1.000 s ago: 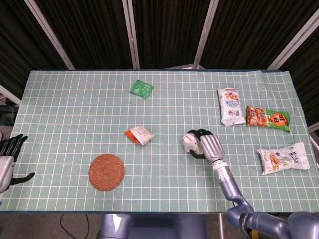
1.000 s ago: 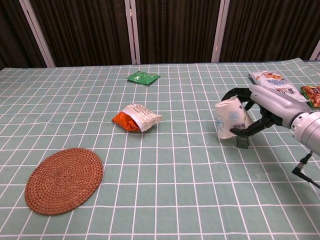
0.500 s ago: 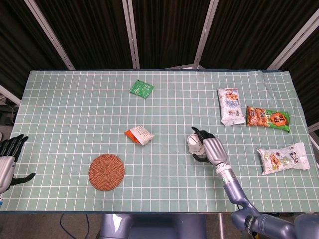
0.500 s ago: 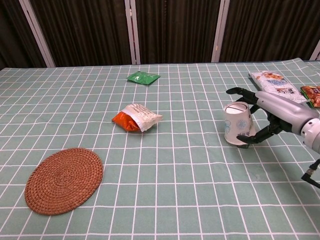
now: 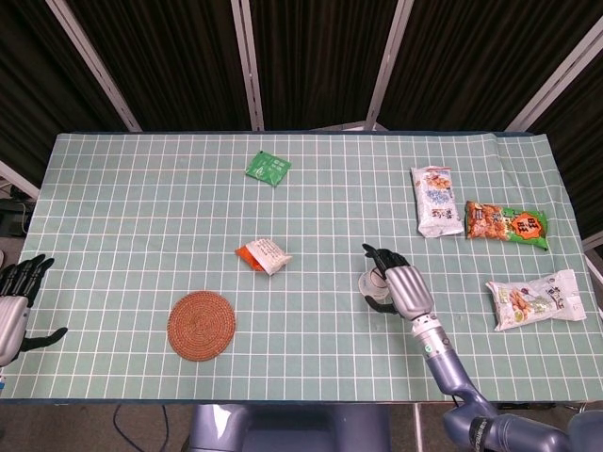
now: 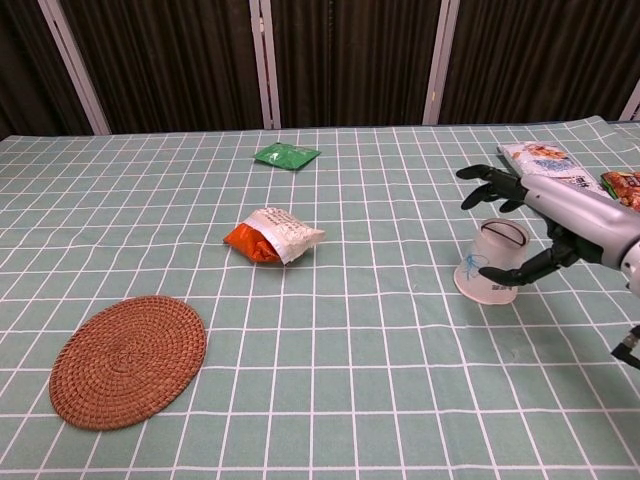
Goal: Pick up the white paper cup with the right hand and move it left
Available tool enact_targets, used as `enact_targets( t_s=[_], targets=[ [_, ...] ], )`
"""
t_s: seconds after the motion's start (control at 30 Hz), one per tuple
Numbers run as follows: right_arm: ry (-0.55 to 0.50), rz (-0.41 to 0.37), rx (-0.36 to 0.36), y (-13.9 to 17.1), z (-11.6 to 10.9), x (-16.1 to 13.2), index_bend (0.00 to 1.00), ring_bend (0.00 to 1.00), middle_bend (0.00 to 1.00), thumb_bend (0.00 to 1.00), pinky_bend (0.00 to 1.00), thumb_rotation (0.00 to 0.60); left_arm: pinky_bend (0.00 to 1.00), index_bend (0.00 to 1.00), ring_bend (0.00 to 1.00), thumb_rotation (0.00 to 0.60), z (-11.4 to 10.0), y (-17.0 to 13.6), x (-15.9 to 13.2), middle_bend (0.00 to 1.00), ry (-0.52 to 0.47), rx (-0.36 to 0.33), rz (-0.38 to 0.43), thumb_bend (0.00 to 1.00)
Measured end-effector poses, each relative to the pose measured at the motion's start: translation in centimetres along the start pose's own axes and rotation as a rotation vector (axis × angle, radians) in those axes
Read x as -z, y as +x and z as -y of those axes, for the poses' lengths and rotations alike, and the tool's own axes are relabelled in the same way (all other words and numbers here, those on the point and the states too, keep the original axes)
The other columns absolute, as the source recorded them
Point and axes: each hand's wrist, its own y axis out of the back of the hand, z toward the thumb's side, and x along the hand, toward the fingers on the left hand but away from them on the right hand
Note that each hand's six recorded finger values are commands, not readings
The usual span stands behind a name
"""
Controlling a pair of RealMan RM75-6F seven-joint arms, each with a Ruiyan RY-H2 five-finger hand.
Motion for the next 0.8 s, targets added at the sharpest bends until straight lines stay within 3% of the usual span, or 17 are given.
enact_targets(
  t_s=[0.13,0.27,0.43,0.63,0.8],
  targets=[
    [0.009,-0.035,0.037,0.5,-1.6,-0.5,0.03,0.1,0.14,0.19,0.13,0.6,0.0,0.0,0.0,0.6,-0.2,-0.1,0.0,0.0,-0.004,-0.008,0.003,0.0],
    [0.077,-0.08,0.089,1.6,-4.6,-0.4,0.01,0.01,0.04,0.18,0.02,0.6,0.0,0.0,0.0,0.6,-0.6,-0.3,-0.1,0.0,-0.007,-0.023,0.01,0.0],
    [0.179,-0.09,0.133,3.5,-8.2,0.7,0.0,0.0,0.0,0.01,0.0,0.6,0.0,0.0,0.0,0.6,-1.0,-0.8,-0.3,0.0,-0.009,-0.043,0.028,0.0],
    [0.409,-0.023,0.156,7.1,-12.4,3.1,0.0,0.0,0.0,0.0,0.0,0.6,0.0,0.0,0.0,0.6,-1.3,-1.2,-0.6,0.0,0.01,-0.071,0.038,0.0],
    [0.528,0.11,0.167,11.4,-14.6,5.2,0.0,0.0,0.0,0.0,0.0,0.6,0.0,0.0,0.0,0.6,-1.5,-1.4,-0.7,0.0,0.01,-0.1,0.046,0.0]
  ],
)
